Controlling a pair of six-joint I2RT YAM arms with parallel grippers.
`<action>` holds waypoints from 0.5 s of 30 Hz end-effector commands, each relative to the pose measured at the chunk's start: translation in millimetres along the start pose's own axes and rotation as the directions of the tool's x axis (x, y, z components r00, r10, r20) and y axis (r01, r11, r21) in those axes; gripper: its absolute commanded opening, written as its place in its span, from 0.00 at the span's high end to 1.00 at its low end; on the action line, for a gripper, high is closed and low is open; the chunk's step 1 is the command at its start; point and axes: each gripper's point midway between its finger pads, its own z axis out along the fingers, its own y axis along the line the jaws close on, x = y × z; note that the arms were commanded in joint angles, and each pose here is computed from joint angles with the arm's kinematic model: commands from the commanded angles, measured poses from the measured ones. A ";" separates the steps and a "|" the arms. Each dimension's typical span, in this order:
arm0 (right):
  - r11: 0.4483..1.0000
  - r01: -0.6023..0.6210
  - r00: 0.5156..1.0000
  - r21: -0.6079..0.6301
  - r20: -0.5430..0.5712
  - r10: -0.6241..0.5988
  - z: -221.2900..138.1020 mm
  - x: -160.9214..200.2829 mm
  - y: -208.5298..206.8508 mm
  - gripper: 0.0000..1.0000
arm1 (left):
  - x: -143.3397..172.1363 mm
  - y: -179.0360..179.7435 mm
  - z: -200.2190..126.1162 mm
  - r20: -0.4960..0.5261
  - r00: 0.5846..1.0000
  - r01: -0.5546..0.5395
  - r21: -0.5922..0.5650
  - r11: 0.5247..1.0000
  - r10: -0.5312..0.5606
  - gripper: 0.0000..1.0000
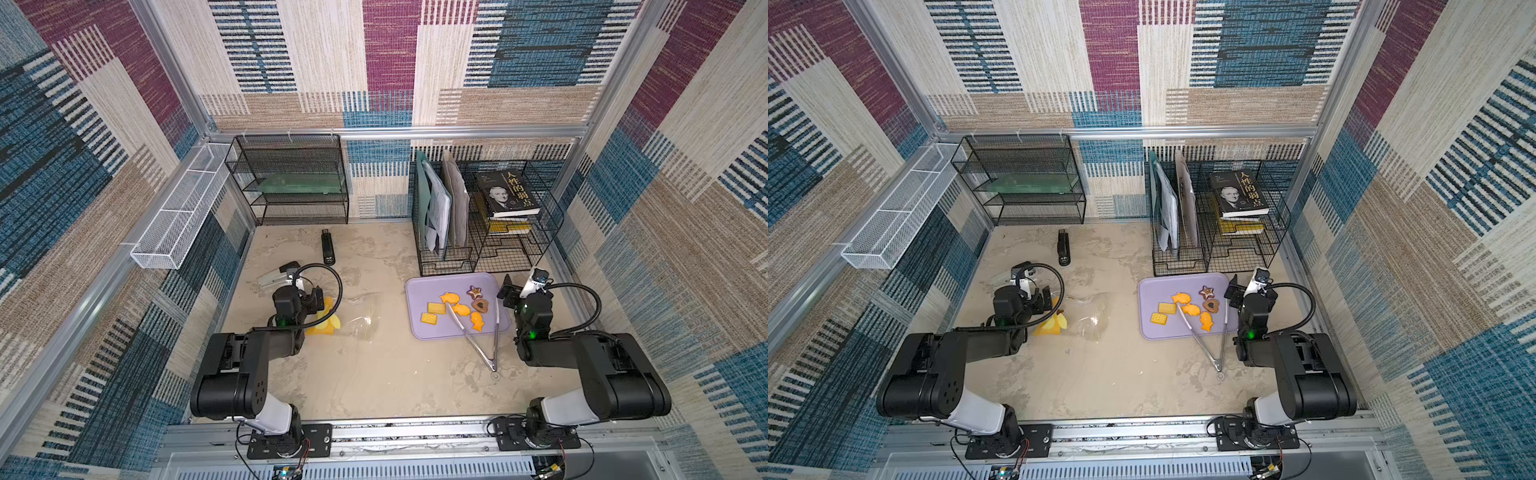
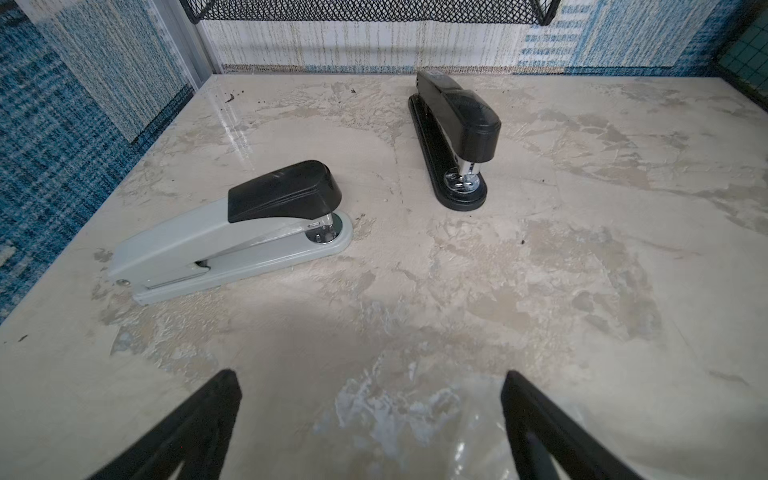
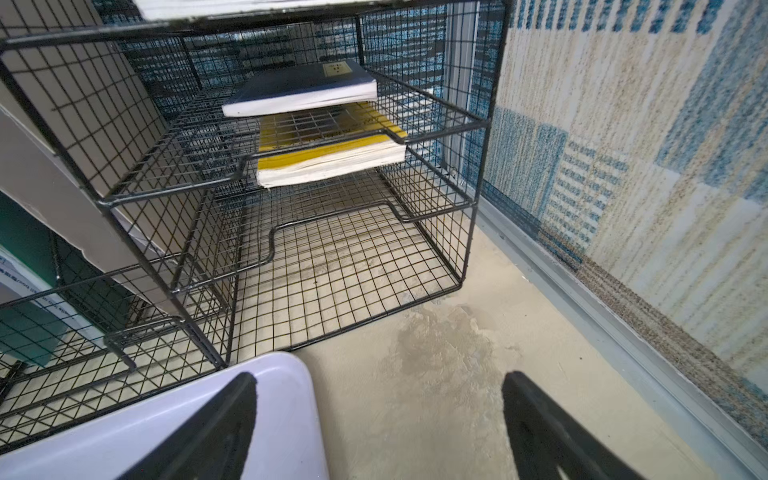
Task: Put the cookies into a resealable bag to prevent moisture
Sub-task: Pick up the ziploc bag from the center of the board.
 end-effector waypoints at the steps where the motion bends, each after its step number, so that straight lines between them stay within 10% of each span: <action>1: 1.000 -0.012 0.999 -0.002 0.041 0.012 0.5 -11.0 1.0 0.05 | -9.7 -1.2 -1.5 0.039 0.999 -0.005 0.009 1.000 0.004 0.00; 15: 1.000 -0.012 0.999 -0.002 0.040 0.012 0.5 -10.8 0.9 0.05 | -9.5 -1.3 -1.4 0.037 0.999 -0.003 0.011 1.000 0.002 0.00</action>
